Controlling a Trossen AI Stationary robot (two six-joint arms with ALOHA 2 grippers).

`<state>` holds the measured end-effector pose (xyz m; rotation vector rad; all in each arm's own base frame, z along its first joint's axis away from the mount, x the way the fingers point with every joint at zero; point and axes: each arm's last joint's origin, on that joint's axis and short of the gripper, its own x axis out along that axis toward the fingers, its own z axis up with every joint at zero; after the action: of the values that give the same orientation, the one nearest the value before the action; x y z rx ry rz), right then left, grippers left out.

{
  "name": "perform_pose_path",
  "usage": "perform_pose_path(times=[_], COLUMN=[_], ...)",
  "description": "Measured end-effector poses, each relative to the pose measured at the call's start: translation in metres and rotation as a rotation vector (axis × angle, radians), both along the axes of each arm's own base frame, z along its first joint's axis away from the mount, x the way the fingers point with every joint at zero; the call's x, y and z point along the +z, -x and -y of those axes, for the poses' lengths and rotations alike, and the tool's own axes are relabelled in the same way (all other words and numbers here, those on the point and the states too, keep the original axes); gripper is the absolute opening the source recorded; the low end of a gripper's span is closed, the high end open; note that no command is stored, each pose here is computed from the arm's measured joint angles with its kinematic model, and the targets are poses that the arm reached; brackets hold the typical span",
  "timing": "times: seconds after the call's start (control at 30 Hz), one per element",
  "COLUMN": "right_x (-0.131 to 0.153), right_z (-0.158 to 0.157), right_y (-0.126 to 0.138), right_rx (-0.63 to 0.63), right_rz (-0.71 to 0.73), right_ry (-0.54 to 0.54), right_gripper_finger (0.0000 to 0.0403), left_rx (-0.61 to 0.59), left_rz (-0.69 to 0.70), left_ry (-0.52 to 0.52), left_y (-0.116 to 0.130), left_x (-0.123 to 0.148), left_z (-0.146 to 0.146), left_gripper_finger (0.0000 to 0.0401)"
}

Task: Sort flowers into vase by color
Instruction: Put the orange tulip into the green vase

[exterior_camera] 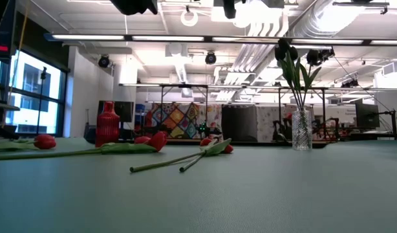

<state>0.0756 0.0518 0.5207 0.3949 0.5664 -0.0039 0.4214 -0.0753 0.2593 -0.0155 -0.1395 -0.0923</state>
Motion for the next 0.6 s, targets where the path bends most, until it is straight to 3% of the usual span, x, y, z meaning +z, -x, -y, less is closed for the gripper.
perform_pose_path(times=[0.33,0.6], right_x=[-0.031,-0.018], right_z=[-0.038,-0.055], right_y=[-0.034,-0.036], right_rx=[-0.023,0.034], right_rz=[-0.166,-0.114], right_ry=[0.028,0.015], right_gripper_finger=[0.0,0.0], left_rx=[0.0,0.0], left_rz=[-0.018,-0.014], left_ry=[-0.003,-0.003], left_y=[0.0,0.0], left_x=[-0.002,-0.001], left_z=[0.0,0.0], left_gripper_finger=[0.0122,0.0122])
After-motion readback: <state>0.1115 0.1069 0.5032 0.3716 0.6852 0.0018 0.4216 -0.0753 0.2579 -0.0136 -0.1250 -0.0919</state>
